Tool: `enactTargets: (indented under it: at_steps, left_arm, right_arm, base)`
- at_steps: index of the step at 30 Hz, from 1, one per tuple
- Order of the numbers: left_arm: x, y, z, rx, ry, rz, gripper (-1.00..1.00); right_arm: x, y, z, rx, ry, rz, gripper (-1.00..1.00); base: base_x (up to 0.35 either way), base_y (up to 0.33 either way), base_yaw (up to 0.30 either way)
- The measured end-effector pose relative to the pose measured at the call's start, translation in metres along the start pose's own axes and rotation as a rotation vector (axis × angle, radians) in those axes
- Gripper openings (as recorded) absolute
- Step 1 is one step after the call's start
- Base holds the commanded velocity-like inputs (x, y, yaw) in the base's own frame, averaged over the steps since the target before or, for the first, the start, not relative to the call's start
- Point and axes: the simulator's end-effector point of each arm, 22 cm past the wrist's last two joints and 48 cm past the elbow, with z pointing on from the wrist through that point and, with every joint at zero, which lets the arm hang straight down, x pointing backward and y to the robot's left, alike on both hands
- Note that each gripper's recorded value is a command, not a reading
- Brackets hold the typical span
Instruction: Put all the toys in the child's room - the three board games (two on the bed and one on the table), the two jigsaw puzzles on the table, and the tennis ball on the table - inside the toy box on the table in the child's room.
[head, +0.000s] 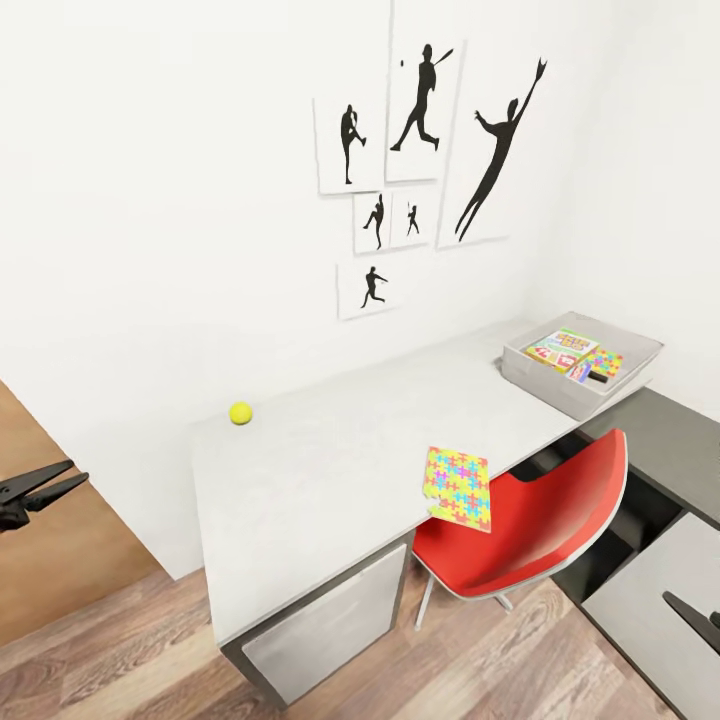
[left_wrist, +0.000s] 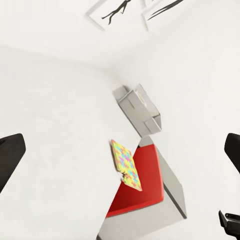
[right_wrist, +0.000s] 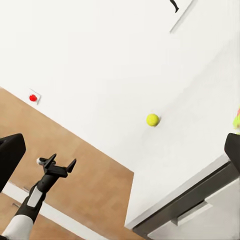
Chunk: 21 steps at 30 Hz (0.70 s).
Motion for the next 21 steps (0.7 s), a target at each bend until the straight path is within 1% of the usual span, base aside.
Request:
enactTargets:
  at_steps: [12,21]
  left_arm:
    - [-0.0003,-0.0014,0.0003,0.002,0.001,0.004,1.0]
    - [-0.0006,-0.0016,0.0001,0.002,0.001,0.005,1.0]
  right_arm:
    - [0.0001,-0.0032,-0.0019,0.015,0.001,-0.005,1.0]
    - [-0.0005,-0.0039,-0.0026,0.018,-0.001,0.002,1.0]
  base:
    - [0.0,0.0,-0.002]
    - [0.0,0.0,0.0]
